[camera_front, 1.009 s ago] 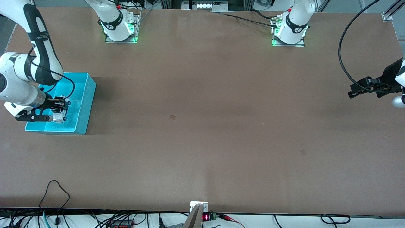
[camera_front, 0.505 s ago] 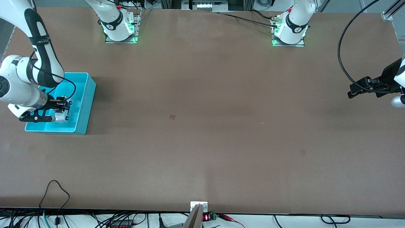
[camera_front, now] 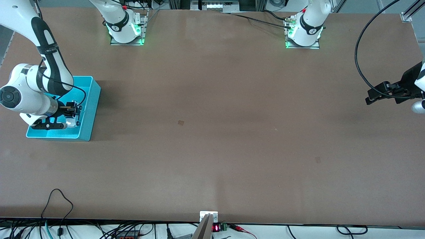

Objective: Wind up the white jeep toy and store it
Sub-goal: 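Lower the jeep into the cyan box with the right gripper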

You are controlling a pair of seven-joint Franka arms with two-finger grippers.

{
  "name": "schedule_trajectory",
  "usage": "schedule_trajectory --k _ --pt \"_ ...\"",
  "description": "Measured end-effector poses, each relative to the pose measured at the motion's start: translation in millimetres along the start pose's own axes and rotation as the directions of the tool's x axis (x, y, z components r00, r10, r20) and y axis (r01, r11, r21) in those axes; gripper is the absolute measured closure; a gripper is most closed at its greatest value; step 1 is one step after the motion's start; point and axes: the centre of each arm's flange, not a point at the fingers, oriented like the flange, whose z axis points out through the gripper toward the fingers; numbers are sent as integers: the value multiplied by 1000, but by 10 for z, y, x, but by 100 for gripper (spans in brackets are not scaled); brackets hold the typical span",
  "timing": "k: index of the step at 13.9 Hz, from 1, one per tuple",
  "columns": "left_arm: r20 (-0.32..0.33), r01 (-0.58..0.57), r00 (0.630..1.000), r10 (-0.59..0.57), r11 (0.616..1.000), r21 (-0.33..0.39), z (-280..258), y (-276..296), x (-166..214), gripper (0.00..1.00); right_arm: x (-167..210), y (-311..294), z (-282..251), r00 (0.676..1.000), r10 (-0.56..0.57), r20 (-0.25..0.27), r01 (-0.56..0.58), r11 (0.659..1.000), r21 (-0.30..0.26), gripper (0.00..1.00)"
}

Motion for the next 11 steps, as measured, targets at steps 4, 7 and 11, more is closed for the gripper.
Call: schedule_trajectory --k 4,7,11 --pt "2 -29 1000 29 1000 0 9 177 -12 0 -7 24 43 1000 4 6 -4 1000 3 47" --pt "2 -27 1000 27 1000 2 9 175 -12 0 -8 24 72 1000 4 11 -4 1000 4 47" --pt "1 -18 1000 18 1000 3 8 121 -8 0 -8 23 113 1000 4 17 -4 1000 6 47"
